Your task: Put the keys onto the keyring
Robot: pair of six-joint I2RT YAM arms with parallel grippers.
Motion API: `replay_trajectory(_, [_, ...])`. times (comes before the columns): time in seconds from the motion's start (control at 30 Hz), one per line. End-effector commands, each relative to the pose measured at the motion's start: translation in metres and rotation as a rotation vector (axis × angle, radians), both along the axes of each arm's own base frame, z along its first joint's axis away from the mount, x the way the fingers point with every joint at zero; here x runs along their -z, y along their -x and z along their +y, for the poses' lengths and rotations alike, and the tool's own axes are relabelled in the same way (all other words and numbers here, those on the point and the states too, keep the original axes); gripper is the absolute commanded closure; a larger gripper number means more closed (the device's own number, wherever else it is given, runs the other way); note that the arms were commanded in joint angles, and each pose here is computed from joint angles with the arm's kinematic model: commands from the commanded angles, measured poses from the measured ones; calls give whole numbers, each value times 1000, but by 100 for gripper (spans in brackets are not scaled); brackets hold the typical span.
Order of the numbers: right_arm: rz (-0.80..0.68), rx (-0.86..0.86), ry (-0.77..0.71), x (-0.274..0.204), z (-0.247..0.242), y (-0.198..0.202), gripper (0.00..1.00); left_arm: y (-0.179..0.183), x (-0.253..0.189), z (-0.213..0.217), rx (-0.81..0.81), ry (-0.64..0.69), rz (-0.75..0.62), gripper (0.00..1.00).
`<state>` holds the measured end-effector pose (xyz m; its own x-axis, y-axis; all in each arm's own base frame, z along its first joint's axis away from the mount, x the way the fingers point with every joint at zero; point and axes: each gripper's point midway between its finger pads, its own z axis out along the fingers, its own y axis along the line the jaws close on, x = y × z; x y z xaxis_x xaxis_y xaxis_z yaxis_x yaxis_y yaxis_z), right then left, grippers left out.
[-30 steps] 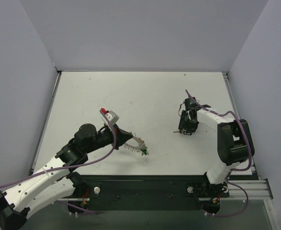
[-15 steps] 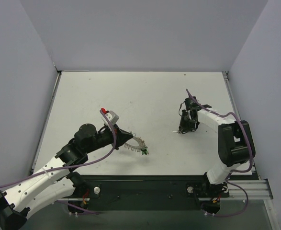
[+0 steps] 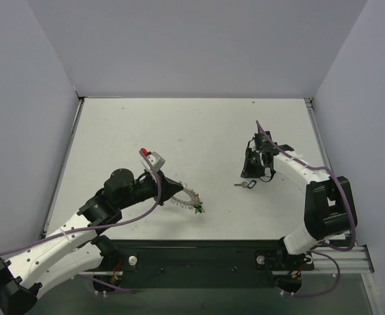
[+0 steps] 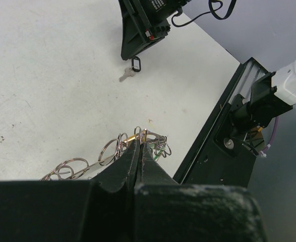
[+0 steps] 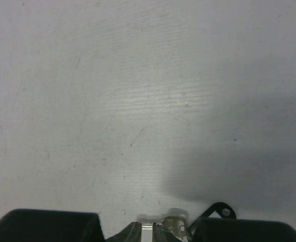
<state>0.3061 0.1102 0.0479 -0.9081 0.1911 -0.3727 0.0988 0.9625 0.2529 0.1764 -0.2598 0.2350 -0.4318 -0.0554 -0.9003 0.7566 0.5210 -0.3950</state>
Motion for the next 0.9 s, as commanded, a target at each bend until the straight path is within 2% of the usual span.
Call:
replay_trajectory(0.0, [27,-74,-74,0,25,16,68,-1,-37,-8,22,101,-77,100])
replay_trajectory(0.1, [-8,-90,-59,-6,28,16,57,-1,-38,-8,24,100,-75,100])
replay_trajectory(0.2, [-38,-89,-30,-12,23,13,55,-1,-36,-8,24,96,-72,100])
replay_trajectory(0.57, [15,-16,102,1,-10,24,59,-1,-32,-9,26,95,-63,100])
replay_trajectory(0.77, [67,55,97,9,-24,33,61,-1,-29,-9,29,94,-62,100])
replay_trajectory(0.87, [111,142,39,16,-32,36,63,0,-27,-9,29,95,-61,100])
